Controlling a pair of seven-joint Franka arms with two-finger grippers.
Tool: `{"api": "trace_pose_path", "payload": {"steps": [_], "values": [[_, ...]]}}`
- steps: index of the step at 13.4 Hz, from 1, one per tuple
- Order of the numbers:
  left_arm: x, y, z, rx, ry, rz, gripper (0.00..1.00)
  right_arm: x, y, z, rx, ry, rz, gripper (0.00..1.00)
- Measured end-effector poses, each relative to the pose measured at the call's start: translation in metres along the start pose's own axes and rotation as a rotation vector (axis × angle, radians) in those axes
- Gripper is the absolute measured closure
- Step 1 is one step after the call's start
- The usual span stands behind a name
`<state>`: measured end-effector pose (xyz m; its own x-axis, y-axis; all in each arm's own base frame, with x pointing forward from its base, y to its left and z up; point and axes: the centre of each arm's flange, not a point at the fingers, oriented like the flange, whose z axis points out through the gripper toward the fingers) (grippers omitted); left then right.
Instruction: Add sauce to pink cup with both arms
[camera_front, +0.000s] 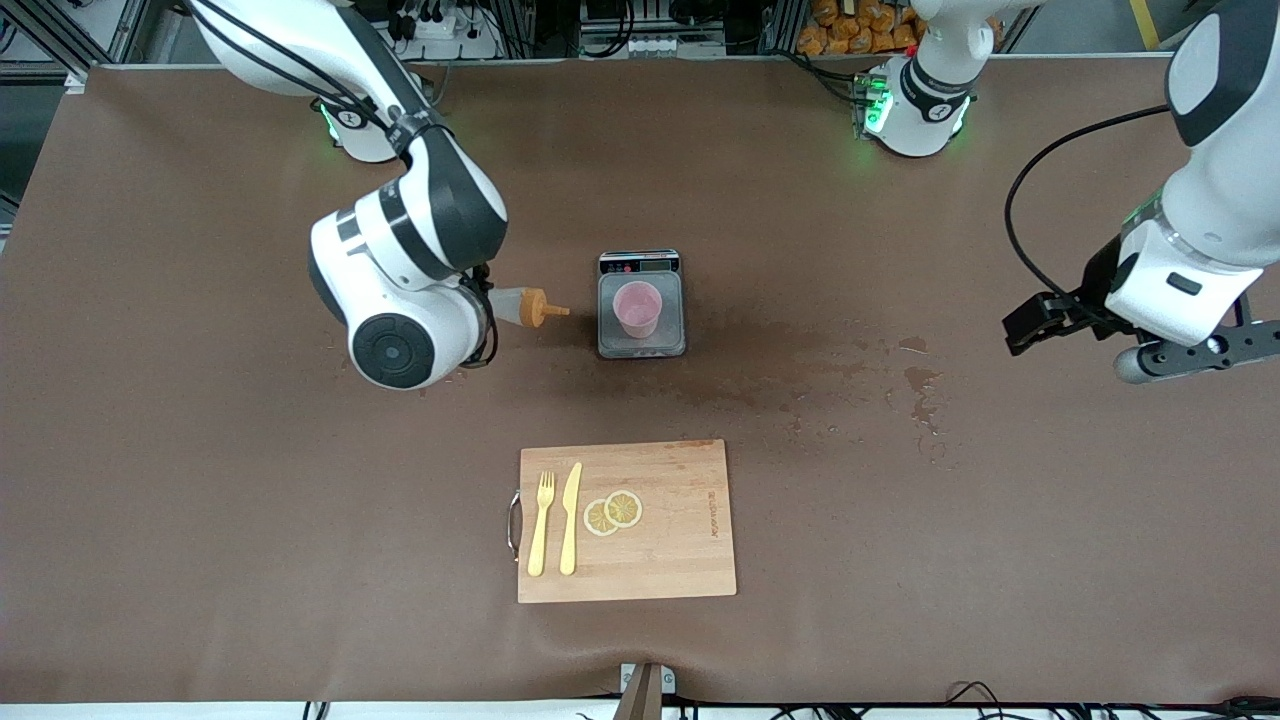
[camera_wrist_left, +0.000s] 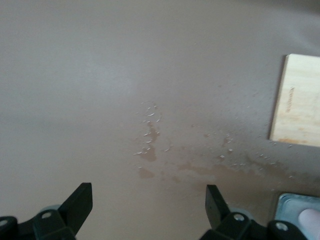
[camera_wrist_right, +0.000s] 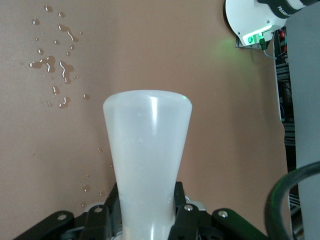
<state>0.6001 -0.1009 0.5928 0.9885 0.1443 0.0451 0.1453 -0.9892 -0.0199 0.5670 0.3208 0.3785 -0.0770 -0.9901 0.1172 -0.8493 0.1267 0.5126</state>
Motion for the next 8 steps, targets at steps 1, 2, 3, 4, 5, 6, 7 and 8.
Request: {"api": "trace_pose_path", "payload": {"steps": [1, 2, 3, 4, 5, 6, 7, 8], "values": [[0.000, -0.008, -0.004, -0.007, -0.006, 0.011, 0.00, -0.004, 0.003, 0.003, -0.001, 0.019, 0.005, 0.56], [0.000, -0.018, -0.008, -0.012, -0.003, 0.022, 0.00, -0.007, 0.006, 0.006, -0.006, 0.033, 0.013, 0.56], [0.001, -0.029, -0.012, -0.013, 0.001, 0.031, 0.00, -0.011, 0.009, 0.008, -0.010, 0.044, 0.018, 0.56], [0.002, -0.039, -0.016, -0.018, 0.004, 0.030, 0.00, -0.016, 0.014, 0.012, -0.013, 0.058, 0.022, 0.56], [0.001, -0.047, -0.019, -0.031, -0.001, 0.024, 0.00, -0.024, 0.019, 0.017, -0.014, 0.076, 0.029, 0.56], [-0.001, -0.052, -0.021, -0.043, -0.010, 0.018, 0.00, -0.033, 0.024, 0.023, -0.012, 0.095, 0.039, 0.56], [-0.003, -0.054, -0.022, -0.047, -0.019, 0.015, 0.00, -0.042, 0.029, 0.030, -0.011, 0.115, 0.047, 0.56], [-0.004, -0.053, -0.023, -0.047, -0.023, 0.017, 0.00, -0.049, 0.032, 0.036, -0.011, 0.132, 0.054, 0.56]]}}
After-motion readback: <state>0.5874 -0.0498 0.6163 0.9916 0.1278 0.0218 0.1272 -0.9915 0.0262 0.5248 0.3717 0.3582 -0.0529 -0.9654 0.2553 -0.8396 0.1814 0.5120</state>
